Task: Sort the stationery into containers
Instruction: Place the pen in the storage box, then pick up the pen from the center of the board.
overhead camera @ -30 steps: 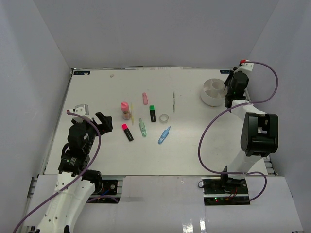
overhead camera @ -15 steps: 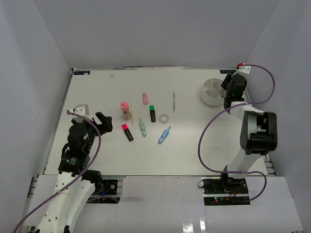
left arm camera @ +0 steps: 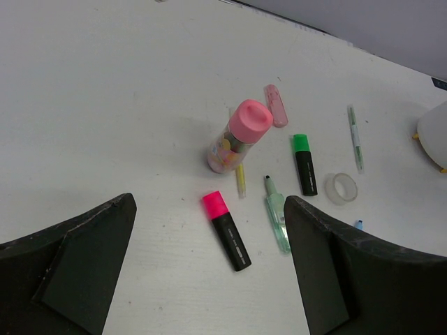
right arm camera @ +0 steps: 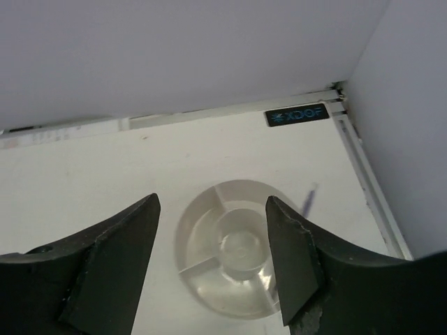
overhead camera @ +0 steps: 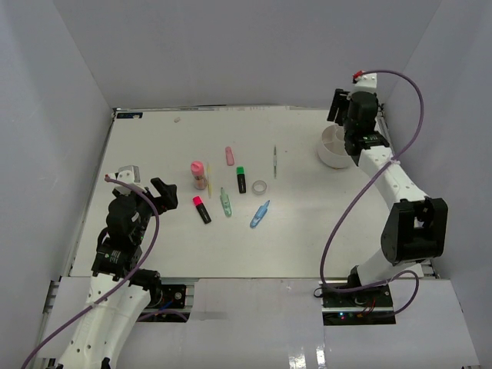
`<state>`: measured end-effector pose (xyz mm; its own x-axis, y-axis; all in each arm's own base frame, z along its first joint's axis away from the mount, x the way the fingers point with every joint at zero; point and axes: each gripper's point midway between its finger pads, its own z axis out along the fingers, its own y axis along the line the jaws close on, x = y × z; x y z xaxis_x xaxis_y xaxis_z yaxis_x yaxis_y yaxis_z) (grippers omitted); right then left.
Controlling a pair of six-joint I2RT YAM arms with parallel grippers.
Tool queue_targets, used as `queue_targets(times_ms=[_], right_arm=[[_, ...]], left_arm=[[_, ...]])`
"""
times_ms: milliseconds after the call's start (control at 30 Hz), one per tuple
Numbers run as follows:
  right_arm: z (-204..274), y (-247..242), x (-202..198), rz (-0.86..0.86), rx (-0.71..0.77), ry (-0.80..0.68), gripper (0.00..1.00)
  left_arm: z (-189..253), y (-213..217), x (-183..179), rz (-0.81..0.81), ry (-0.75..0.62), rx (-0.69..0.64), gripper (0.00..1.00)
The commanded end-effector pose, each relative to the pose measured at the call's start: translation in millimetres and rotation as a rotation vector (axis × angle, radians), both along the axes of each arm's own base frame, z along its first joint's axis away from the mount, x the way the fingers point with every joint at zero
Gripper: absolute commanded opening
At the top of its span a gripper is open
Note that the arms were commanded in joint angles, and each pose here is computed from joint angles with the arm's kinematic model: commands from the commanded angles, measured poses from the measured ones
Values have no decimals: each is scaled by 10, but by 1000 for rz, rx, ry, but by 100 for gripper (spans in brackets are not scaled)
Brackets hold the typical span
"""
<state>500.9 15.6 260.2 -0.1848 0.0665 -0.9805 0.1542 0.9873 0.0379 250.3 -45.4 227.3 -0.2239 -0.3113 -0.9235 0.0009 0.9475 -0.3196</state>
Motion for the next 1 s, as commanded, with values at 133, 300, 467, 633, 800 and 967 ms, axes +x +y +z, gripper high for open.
queue_targets(times_ms=[133, 300, 467, 633, 800, 967], right_arm=[[-240, 1057, -244, 234, -150, 400, 72], [-552, 1575, -259, 326, -128, 558, 70], [-880, 1833, -236, 367, -62, 631, 66], [-1260, 2030, -200, 386, -57, 693, 64], [-1572, 2172, -104, 374, -59, 710, 62], [-1716, 2187, 28, 324, -52, 707, 57]], left_arm=[[-7, -33, -5, -17, -1, -3, 98], [-11, -35, -5, -19, -1, -2, 98], [-15, -45, -5, -24, 1, -2, 98], [-11, -44, -3, -24, 1, -2, 98], [-26, -45, 1, -24, 5, -1, 98], [-29, -48, 5, -26, 8, 1, 98]])
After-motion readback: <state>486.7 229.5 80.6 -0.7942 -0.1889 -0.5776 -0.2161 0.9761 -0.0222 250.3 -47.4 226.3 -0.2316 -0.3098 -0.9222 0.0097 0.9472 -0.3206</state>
